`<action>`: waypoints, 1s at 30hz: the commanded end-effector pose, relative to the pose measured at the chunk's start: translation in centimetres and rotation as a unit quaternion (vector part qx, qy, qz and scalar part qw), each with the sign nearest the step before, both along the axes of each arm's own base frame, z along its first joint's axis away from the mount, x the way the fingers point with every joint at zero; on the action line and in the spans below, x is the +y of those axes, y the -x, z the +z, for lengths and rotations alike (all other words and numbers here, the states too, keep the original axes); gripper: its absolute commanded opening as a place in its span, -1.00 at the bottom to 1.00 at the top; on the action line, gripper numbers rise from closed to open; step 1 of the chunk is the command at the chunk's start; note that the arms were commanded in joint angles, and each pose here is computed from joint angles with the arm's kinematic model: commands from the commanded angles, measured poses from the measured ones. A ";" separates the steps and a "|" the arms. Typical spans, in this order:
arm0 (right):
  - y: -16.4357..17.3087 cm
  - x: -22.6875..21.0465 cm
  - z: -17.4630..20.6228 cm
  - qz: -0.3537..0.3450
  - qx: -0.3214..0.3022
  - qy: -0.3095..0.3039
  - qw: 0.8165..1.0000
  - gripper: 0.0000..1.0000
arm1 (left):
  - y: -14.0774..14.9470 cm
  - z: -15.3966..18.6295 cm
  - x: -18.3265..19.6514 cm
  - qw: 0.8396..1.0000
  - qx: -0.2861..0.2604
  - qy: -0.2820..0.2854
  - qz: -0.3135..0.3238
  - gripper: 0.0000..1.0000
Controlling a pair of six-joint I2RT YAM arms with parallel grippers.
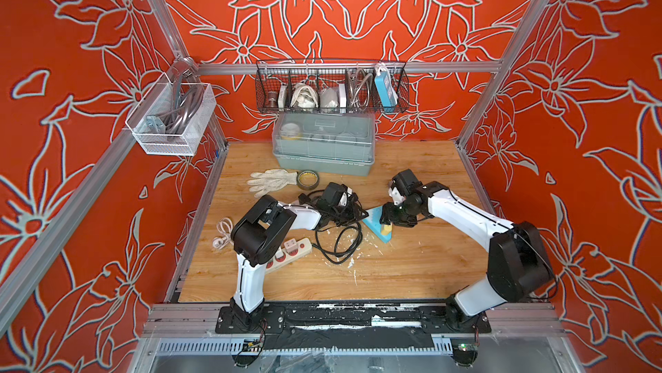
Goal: Pull the plug off the socket
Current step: Remove the plug from the socket.
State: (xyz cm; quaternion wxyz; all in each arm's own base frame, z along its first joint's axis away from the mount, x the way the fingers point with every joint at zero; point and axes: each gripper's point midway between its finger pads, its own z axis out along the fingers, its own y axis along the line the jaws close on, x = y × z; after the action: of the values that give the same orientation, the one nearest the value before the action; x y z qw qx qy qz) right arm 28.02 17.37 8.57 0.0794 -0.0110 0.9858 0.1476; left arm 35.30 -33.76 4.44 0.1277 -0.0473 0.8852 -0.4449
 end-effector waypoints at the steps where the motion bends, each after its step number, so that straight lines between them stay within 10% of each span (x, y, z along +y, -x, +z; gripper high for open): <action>1: 0.3 -0.3 -0.9 0.002 0.015 0.019 1.000 0.14 | 4.8 -9.1 5.0 0.982 0.119 -0.144 0.024 -0.49; 11: 0.2 -0.4 -1.0 -0.006 0.015 0.024 1.000 -0.29 | 5.1 -9.8 5.6 0.978 0.126 -0.162 0.026 -0.50; 19: -0.1 0.1 0.3 -0.013 0.005 0.007 1.000 -1.00 | 5.4 -10.8 6.4 0.974 0.131 -0.183 0.031 -0.51; 30: -0.8 1.5 2.5 -0.014 -0.016 -0.037 0.999 -1.00 | 5.6 -11.7 6.9 0.970 0.138 -0.197 0.033 -0.51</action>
State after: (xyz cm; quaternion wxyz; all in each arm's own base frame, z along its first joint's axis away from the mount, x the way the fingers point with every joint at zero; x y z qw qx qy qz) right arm 28.10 17.60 7.87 0.0684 0.0129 0.9871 0.1442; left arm 35.28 -33.79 4.23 0.1248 -0.0514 0.8869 -0.4417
